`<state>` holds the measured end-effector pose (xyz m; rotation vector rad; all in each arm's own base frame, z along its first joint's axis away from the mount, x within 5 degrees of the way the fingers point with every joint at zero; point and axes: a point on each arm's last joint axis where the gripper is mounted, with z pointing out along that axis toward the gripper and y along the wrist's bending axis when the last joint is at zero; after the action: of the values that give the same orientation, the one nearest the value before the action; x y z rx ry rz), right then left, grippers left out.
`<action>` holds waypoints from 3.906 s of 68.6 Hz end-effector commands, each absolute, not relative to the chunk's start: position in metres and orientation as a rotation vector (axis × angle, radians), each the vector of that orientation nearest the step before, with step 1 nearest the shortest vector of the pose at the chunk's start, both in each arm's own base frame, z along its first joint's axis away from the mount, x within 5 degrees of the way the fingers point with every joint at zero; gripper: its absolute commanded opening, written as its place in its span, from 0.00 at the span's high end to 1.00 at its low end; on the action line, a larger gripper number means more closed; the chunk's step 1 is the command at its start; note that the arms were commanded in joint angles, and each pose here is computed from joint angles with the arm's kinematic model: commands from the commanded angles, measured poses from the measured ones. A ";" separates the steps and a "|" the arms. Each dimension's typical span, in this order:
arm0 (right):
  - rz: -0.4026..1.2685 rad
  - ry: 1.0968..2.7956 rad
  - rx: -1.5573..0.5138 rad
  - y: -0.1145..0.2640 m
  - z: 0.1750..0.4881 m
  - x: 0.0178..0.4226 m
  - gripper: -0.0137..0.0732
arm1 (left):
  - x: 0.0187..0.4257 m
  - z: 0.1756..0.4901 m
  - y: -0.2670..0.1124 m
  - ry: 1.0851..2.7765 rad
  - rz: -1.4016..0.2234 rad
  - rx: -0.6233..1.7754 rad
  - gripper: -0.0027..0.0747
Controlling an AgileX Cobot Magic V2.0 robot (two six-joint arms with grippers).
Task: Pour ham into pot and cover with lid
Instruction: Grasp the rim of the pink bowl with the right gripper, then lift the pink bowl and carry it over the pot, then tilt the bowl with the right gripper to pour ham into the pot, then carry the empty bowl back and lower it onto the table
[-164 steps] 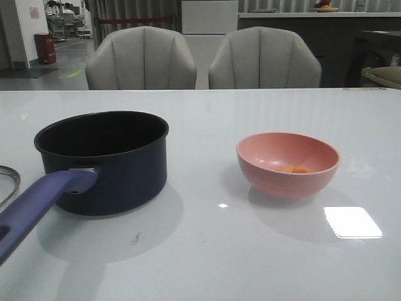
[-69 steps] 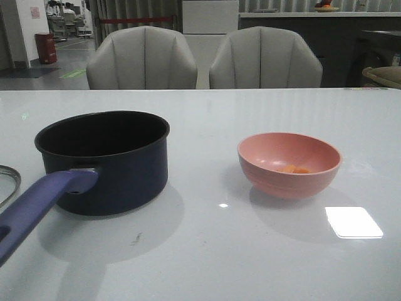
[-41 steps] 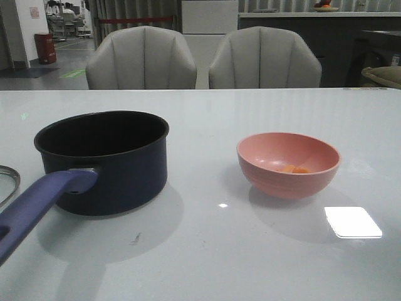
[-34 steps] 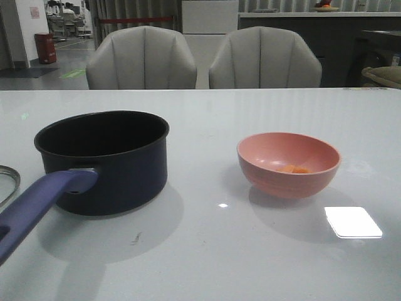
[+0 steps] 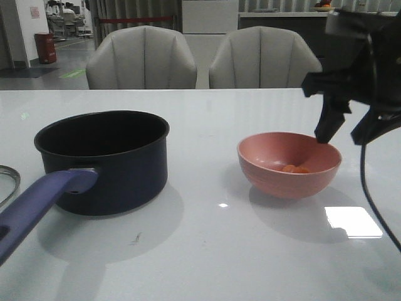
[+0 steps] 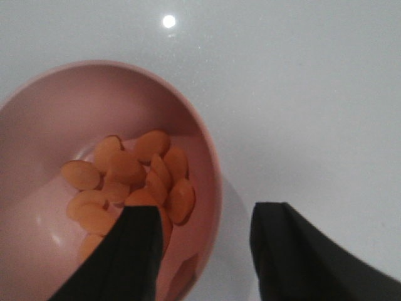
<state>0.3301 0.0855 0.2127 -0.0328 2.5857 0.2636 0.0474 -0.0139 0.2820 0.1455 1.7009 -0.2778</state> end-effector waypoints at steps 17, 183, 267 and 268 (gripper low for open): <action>0.270 2.570 -0.051 0.097 0.212 0.373 0.70 | 0.048 0.298 -0.014 1.599 -0.303 0.135 0.17; 0.338 0.923 -0.535 0.275 0.246 0.339 0.70 | 0.048 0.298 -0.014 1.599 -0.303 0.135 0.17; 0.253 2.421 -0.170 0.123 0.274 0.332 0.70 | 0.048 0.298 -0.014 1.599 -0.303 0.135 0.17; 0.246 2.434 -0.163 0.120 0.271 0.334 0.70 | 0.048 0.298 -0.014 1.599 -0.303 0.135 0.17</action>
<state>0.3292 0.1315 0.2579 -0.2083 2.4620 0.2492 0.0475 -0.0140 0.2826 0.1440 1.6949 -0.2799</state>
